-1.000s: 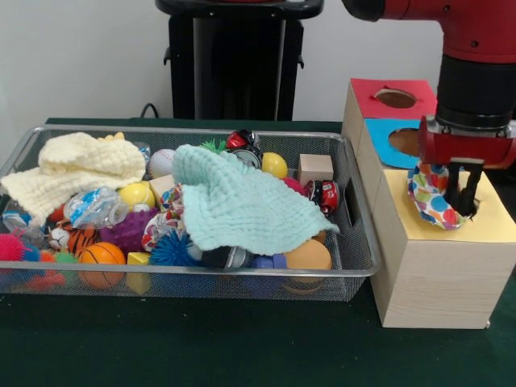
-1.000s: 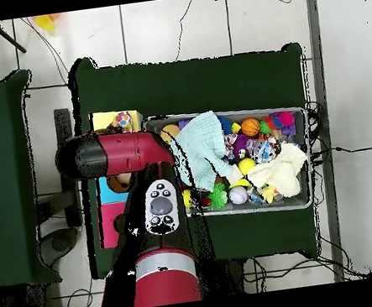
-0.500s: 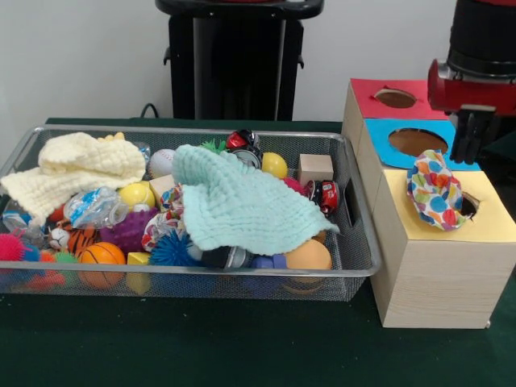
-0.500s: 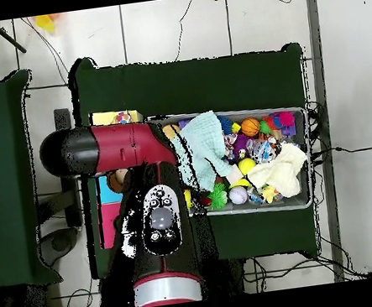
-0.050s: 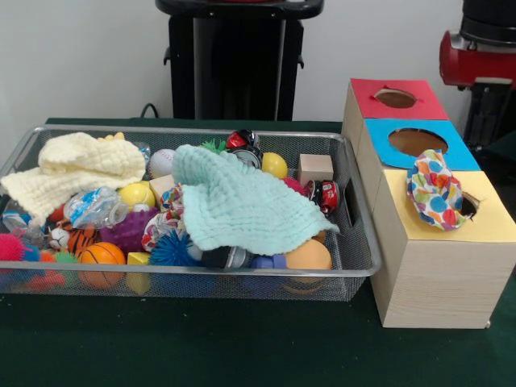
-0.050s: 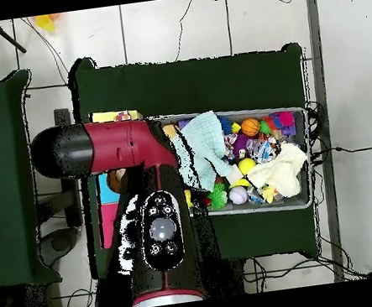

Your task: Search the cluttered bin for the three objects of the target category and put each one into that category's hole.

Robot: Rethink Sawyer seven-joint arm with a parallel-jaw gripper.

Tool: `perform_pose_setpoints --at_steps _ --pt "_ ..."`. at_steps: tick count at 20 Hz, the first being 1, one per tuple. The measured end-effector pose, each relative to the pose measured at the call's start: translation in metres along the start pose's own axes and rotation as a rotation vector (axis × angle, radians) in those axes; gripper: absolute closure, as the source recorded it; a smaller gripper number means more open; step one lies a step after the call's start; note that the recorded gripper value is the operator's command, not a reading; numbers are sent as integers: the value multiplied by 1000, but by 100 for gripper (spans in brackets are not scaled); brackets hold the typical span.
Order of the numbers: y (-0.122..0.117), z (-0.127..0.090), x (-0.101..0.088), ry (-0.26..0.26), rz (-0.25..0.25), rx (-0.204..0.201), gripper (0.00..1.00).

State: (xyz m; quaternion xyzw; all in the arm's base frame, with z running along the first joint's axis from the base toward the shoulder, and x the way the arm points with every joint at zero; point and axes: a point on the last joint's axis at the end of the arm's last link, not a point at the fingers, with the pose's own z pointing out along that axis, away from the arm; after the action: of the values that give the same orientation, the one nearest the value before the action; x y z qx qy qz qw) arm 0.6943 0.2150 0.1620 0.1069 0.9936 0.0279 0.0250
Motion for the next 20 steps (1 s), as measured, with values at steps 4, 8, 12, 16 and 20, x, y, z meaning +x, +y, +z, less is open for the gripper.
perform_pose_setpoints --at_steps 4,8,12,16,20 --pt "-9 -9 -8 -14 15 -4 100" --pt "-22 -15 -17 -23 35 -6 100" --pt "-41 -15 -26 -25 62 -4 100" --pt "-51 -14 -30 -25 77 -2 100" --pt "-62 -12 -35 -24 91 1 100"
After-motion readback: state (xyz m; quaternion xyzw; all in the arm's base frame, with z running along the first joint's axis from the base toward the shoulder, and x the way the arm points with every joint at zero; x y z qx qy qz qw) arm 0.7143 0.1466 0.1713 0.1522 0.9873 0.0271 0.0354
